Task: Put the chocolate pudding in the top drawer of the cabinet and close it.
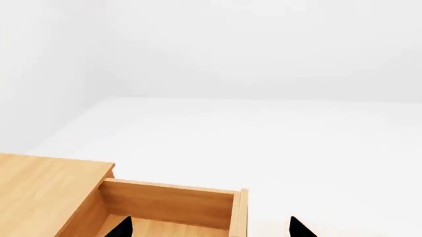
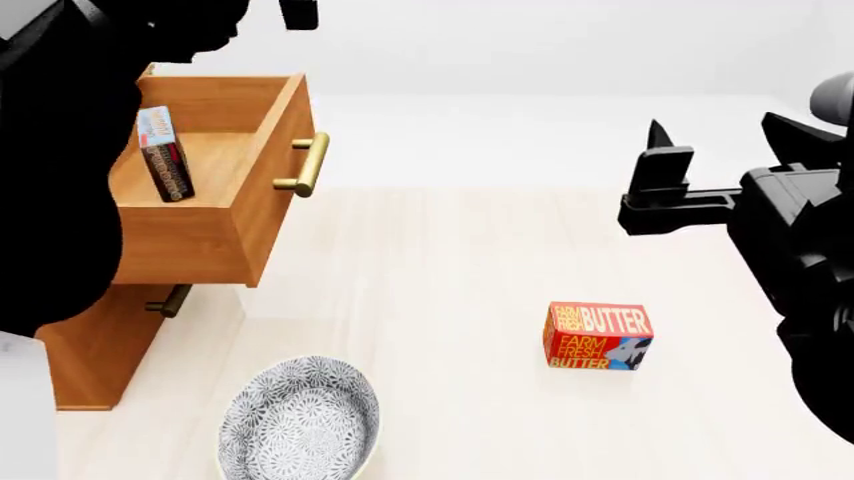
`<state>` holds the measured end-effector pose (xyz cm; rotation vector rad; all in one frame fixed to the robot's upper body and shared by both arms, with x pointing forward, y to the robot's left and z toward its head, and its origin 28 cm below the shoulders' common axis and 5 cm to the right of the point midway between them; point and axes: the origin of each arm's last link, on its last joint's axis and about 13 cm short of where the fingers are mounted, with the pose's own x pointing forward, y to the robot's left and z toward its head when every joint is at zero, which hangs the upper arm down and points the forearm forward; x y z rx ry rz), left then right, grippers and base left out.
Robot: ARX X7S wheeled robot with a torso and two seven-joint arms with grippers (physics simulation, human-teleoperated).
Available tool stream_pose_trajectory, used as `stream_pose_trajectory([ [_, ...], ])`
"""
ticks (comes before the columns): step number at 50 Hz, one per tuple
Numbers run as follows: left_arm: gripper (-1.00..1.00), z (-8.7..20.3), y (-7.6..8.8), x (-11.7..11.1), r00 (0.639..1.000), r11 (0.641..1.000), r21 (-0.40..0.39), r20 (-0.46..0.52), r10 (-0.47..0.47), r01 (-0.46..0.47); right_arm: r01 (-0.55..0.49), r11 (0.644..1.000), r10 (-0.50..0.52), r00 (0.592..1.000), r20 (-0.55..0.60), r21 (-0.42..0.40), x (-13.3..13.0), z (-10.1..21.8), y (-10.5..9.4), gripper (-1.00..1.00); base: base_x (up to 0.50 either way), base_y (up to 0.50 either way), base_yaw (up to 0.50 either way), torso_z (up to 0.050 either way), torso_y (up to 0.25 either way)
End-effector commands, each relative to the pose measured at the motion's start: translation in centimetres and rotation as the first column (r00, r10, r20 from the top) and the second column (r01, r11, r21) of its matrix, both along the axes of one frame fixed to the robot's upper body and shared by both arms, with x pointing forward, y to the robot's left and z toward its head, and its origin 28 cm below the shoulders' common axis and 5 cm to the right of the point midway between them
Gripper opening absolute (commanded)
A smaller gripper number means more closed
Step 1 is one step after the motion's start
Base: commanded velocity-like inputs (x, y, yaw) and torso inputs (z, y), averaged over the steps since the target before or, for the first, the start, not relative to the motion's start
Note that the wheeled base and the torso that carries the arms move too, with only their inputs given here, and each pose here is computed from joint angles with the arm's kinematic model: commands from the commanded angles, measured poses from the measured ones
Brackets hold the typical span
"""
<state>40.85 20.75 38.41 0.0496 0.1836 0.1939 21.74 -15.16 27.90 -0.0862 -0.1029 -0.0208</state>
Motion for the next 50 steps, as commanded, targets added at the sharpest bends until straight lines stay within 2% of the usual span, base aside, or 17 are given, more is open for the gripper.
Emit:
stream_pose_trajectory([
  [1, 1.0, 0.4, -2.0, 0.1, 0.984, 0.985, 0.029, 0.048, -0.17, 0.168, -0.005, 1.0, 0.005, 1.0, 0.007, -0.003, -0.1, 0.3, 0.2, 1.0, 0.0, 0.0, 0.0, 0.0, 0.0],
  [6, 1.0, -0.4, -3.3, 0.1, 0.969, 0.97, 0.043, 0.039, -0.242, 0.241, -0.005, 1.0, 0.005, 1.0, 0.01, -0.002, -0.3, 0.4, 0.1, 1.0, 0.0, 0.0, 0.0, 0.0, 0.0],
  [23, 1.0, -5.2, -6.4, -6.7, 0.89, 0.885, 0.098, -0.033, -0.455, 0.456, -0.006, 1.0, 0.006, 1.0, 0.015, 0.0, -0.6, 0.4, 0.2, 1.0, 0.0, 0.0, 0.0, 0.0, 0.0],
  [35, 1.0, -7.9, -7.0, -9.2, 0.857, 0.85, 0.11, -0.079, -0.509, 0.515, -0.005, 1.0, 0.005, 1.0, 0.016, 0.005, -0.6, 0.3, 0.1, 1.0, 0.0, 0.0, 0.0, 0.0, 0.0],
  [50, 1.0, -12.4, -7.2, -9.7, 0.834, 0.837, 0.073, -0.169, -0.526, 0.543, -0.006, 1.0, 0.005, 1.0, 0.013, 0.003, -0.6, 0.2, 0.1, 1.0, 0.0, 0.0, 0.0, 0.0, 0.0],
])
